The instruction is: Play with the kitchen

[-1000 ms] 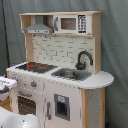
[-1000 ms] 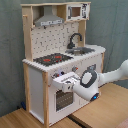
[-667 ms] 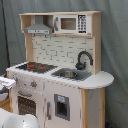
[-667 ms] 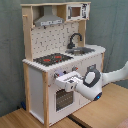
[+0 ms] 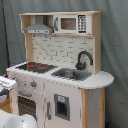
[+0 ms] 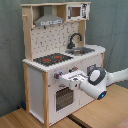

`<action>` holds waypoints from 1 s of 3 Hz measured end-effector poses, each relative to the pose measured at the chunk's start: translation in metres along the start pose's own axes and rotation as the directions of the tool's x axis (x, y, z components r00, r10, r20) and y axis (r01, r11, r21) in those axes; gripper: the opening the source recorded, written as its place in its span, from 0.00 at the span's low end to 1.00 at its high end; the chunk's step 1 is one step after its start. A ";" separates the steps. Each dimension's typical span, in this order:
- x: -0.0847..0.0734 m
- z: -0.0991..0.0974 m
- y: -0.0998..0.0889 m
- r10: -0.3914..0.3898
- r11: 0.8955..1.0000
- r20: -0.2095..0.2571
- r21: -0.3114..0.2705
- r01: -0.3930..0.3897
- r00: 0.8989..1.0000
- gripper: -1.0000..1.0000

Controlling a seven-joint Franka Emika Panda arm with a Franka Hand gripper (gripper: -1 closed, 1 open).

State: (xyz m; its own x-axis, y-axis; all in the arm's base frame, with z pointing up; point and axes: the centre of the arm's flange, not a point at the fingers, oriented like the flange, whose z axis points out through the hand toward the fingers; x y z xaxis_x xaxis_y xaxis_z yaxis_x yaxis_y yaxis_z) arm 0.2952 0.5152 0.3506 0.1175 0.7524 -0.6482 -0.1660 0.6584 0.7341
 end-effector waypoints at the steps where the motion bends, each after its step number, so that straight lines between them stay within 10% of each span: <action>1: -0.016 0.008 -0.039 -0.023 0.996 -0.009 0.090 0.024 1.000 1.00; 2: -0.021 0.024 -0.053 -0.055 0.990 -0.058 0.130 0.062 0.997 1.00; 3: -0.008 0.016 -0.027 -0.063 0.992 -0.139 0.101 0.077 0.988 1.00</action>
State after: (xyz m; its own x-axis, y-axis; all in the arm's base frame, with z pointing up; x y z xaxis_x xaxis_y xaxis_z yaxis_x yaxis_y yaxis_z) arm 0.3144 0.4919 0.3388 -0.0097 0.6994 -0.7146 -0.0570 0.7131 0.6987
